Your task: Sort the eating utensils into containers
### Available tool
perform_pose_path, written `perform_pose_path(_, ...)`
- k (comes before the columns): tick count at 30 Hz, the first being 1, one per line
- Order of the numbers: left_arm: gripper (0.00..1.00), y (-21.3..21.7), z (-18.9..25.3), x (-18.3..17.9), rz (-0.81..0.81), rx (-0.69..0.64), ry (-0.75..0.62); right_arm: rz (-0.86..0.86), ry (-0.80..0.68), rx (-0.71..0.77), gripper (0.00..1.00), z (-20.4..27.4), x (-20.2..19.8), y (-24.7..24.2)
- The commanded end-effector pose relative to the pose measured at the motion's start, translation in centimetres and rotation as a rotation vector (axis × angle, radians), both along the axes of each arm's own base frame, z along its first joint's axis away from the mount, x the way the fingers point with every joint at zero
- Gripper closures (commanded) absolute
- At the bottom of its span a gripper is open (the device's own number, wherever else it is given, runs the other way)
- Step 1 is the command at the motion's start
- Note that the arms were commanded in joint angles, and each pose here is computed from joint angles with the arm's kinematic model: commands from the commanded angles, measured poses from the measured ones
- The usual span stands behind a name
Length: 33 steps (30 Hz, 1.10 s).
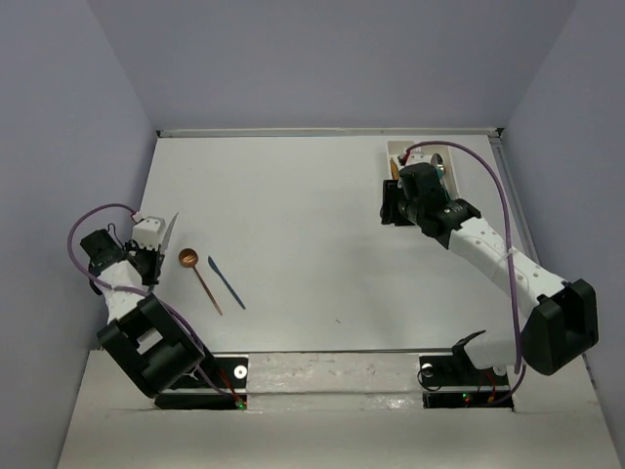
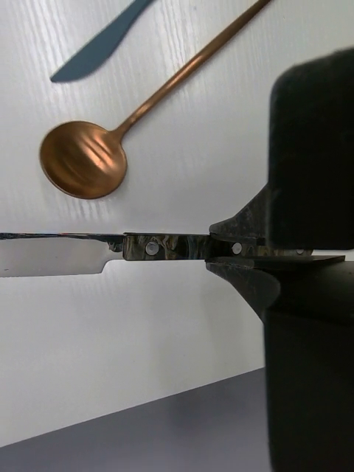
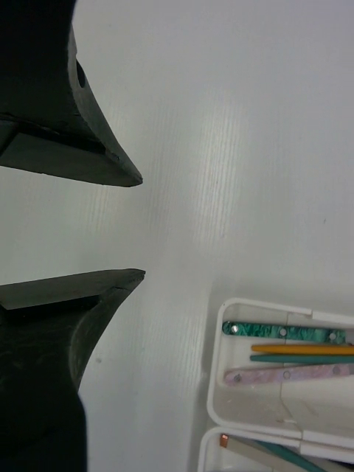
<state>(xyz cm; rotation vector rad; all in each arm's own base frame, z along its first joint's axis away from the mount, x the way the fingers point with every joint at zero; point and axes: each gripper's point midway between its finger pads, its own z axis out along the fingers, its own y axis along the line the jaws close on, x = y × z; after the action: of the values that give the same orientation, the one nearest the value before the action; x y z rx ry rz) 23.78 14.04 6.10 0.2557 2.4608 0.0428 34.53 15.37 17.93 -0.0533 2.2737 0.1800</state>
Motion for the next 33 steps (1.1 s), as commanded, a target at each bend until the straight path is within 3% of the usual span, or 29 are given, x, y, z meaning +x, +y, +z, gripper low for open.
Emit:
perform_pose_path(1,1.0,-1.5,4.4,2.1,-0.056,-0.028,-0.172,0.107,-0.134,0.237,0.46,4.3,0.8,4.3)
perform_pose_path(8,1.0,-3.5,9.8,5.1,-0.098,-0.062,-0.317,0.294,-0.192,0.357,0.39,7.7,1.3,12.1)
perform_pose_path(14,1.0,-9.0,15.4,7.9,-0.187,-0.099,-0.452,0.494,-0.214,0.538,0.38,10.9,0.8,20.1)
perform_pose_path(22,1.0,-16.9,22.8,8.5,-0.329,-0.244,-0.636,0.607,-0.33,0.744,0.35,15.8,-0.6,27.6)
perform_pose_path(33,1.0,-20.4,24.8,8.1,-0.387,-0.32,-0.678,0.669,-0.412,0.93,0.38,18.1,-2.2,33.1)
